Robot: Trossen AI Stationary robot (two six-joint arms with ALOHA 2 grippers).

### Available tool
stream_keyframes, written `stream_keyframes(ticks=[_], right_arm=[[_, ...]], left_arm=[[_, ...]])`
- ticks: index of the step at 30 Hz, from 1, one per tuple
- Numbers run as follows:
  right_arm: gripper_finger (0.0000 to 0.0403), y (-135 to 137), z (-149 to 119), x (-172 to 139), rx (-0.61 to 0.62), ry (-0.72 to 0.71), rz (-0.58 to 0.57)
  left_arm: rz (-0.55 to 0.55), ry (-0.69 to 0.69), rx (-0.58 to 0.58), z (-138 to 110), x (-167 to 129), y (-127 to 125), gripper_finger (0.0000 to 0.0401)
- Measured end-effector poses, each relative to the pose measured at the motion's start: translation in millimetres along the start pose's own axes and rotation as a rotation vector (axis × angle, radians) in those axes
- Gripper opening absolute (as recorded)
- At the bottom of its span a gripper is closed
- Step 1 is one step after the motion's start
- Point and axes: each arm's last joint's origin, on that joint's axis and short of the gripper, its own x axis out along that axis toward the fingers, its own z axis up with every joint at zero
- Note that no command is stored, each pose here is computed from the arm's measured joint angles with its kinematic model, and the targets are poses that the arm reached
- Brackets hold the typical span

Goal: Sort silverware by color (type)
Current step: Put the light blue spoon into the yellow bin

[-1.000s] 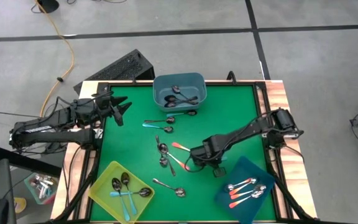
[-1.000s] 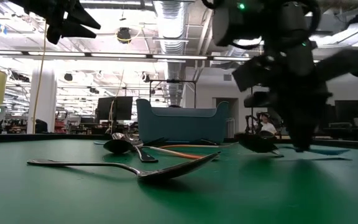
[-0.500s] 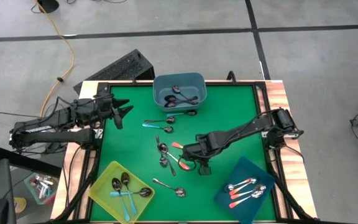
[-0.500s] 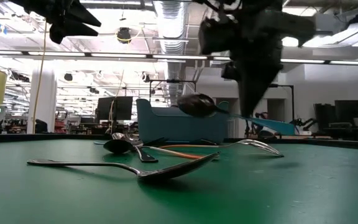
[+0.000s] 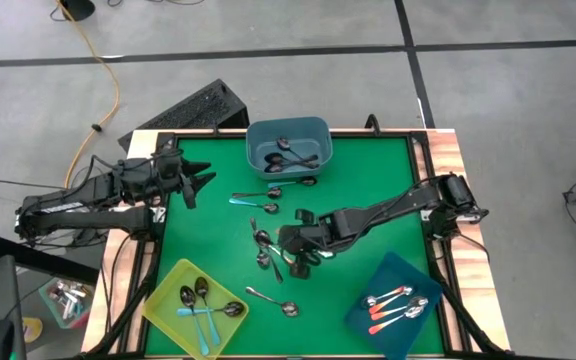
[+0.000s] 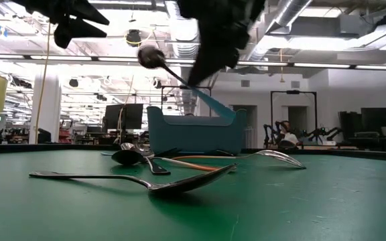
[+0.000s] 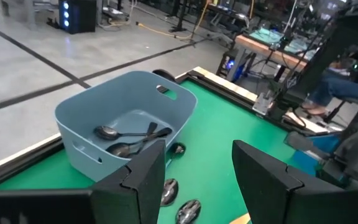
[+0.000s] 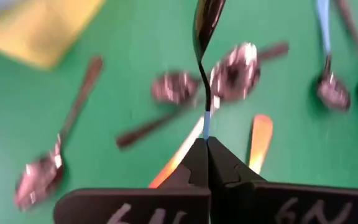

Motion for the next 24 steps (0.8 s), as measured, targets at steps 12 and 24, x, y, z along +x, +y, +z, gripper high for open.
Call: stream_keyframes(ticks=[12,24], right_arm=[[0.0001,22,53,-22,0.148,-0.641,0.049],[0.0001,66,66,-8,0.228,-0.876,0.104]], left_arm=[[-0.003,-0.001,-0.139,0,0,0,0.017],[0.025,0.05,-0.246,-5,0,2,0.017]])
